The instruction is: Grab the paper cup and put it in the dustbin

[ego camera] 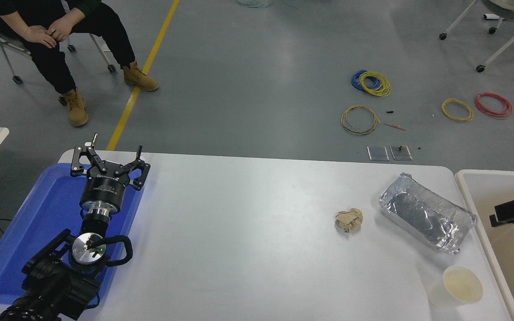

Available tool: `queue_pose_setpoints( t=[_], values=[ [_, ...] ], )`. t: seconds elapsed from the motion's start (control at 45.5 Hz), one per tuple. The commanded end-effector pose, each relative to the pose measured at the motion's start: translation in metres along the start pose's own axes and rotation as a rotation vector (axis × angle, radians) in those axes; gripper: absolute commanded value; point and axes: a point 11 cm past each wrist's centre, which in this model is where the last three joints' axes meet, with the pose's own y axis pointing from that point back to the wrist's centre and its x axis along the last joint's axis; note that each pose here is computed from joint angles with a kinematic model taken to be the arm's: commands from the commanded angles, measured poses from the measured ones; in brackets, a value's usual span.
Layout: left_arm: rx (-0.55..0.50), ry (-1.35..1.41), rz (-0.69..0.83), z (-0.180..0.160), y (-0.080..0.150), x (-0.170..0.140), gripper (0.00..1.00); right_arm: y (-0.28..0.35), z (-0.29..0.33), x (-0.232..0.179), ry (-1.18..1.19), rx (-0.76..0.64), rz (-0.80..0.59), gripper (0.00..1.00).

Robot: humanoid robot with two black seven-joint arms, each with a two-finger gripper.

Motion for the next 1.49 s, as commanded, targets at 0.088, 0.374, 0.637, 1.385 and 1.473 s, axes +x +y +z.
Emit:
queue_pose_setpoints(
  t=[0.088, 0.374, 0.637, 1.385, 1.473],
  values=[
    [0.000, 0.001, 0.000, 0.000, 0.000, 0.000, 1.00, -0.001, 0.012, -0.028, -0.033, 0.020, -0.029, 1.00],
    [0.000, 0.000, 0.002, 0.000, 0.001, 0.001, 1.00, -0.010, 0.008, -0.038, -0.036, 0.039, -0.050, 1.00],
    [0.000, -0.001, 0.000, 0.000, 0.000, 0.000, 1.00, -0.042, -0.002, -0.057, -0.042, 0.090, -0.074, 1.00],
    [0.001, -0.001, 0.001, 0.000, 0.001, 0.001, 1.00, -0.108, 0.005, -0.088, -0.116, 0.091, 0.006, 1.00],
    [0.000, 0.001, 0.002, -0.001, 0.001, 0.001, 1.00, -0.113, 0.003, -0.089, -0.115, 0.093, 0.009, 1.00]
  ],
)
